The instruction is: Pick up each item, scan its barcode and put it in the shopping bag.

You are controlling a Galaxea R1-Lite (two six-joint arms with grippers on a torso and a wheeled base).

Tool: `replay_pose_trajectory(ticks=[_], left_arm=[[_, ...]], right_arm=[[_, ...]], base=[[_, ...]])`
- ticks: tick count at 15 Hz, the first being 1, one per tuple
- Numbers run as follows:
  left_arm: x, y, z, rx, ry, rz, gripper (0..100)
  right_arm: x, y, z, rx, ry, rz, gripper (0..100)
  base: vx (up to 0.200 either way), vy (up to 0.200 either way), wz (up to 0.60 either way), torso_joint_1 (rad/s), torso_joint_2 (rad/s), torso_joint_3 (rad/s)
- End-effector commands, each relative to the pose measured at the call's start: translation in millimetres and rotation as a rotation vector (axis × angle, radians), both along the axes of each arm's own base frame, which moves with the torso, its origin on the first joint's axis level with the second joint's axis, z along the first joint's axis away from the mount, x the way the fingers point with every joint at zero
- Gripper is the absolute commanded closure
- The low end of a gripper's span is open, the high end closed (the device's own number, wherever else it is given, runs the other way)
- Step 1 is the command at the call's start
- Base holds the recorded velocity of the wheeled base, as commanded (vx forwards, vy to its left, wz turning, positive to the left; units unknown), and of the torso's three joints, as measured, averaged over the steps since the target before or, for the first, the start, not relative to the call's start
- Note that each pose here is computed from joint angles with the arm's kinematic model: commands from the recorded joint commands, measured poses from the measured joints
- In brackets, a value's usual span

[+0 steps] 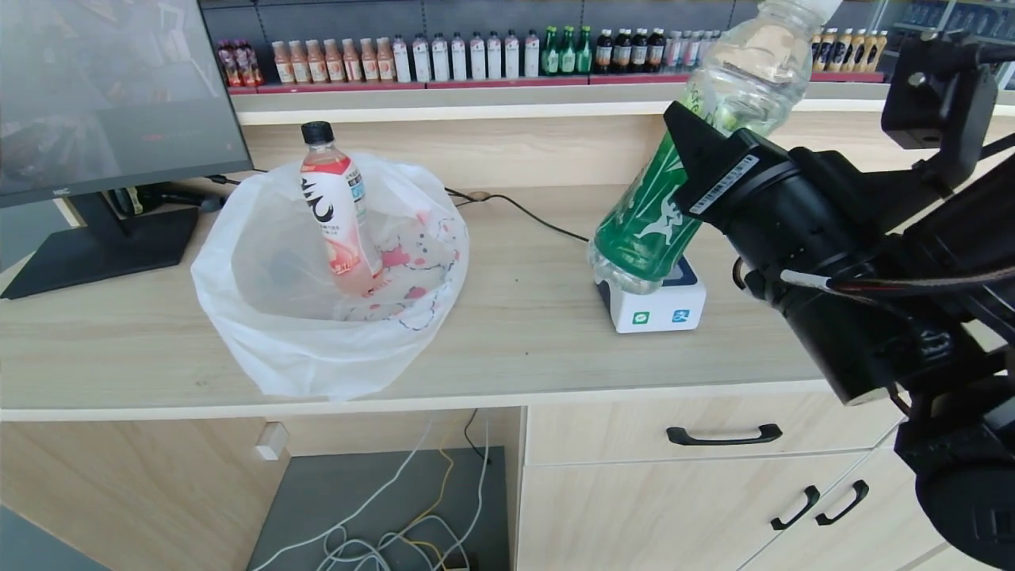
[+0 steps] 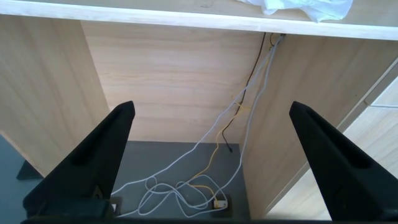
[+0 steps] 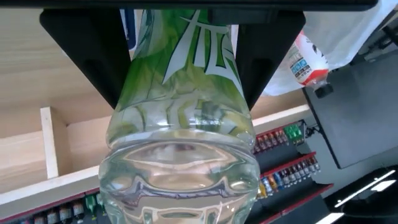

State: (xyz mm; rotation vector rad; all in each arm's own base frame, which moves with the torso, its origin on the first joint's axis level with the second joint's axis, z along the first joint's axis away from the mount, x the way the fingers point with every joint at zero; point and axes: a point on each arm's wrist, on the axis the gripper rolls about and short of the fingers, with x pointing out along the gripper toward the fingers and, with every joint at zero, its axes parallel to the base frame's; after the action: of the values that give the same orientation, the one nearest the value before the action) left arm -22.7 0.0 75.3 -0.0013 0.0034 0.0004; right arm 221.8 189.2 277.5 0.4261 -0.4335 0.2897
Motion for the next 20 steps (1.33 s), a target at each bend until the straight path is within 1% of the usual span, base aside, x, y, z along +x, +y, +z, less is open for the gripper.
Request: replay_pose_trajectory(ticks=[1,4,7,11,14,19,20], left_arm=[[0,0.0,0.0,0.000,0.000,0.001,0],[0,0.0,0.0,0.000,0.000,0.001,0],[0,0.0,0.0,0.000,0.000,0.001,0],[0,0.0,0.0,0.000,0.000,0.001,0],[0,0.0,0.0,0.000,0.000,0.001,0],[0,0.0,0.0,0.000,0.000,0.001,0],[0,0.0,0.0,0.000,0.000,0.001,0]], right_arm=[[12,11,3,0.059,0.020,0.033,100],[31,8,4,0.170,0.067,0.049,100],[52,-8,3,0.276,0.125,0.024,100],[75,-32,8,0.486,0.216,-0.030,100],[85,-41,3,0.619,0.306,-0.028,100],[89,-38,-3,0.693,0.351,-0.011,100],[87,-36,-3,0.696,0.375,-0.007,100]], base=[[0.000,0.000,0.00,0.000,0.00,0.000],[0.000,0.000,0.00,0.000,0.00,0.000],[0.000,0.000,0.00,0.000,0.00,0.000],[0.000,0.000,0.00,0.000,0.00,0.000],[0.000,0.000,0.00,0.000,0.00,0.000],[0.000,0.000,0.00,0.000,0.00,0.000],[0.000,0.000,0.00,0.000,0.00,0.000]])
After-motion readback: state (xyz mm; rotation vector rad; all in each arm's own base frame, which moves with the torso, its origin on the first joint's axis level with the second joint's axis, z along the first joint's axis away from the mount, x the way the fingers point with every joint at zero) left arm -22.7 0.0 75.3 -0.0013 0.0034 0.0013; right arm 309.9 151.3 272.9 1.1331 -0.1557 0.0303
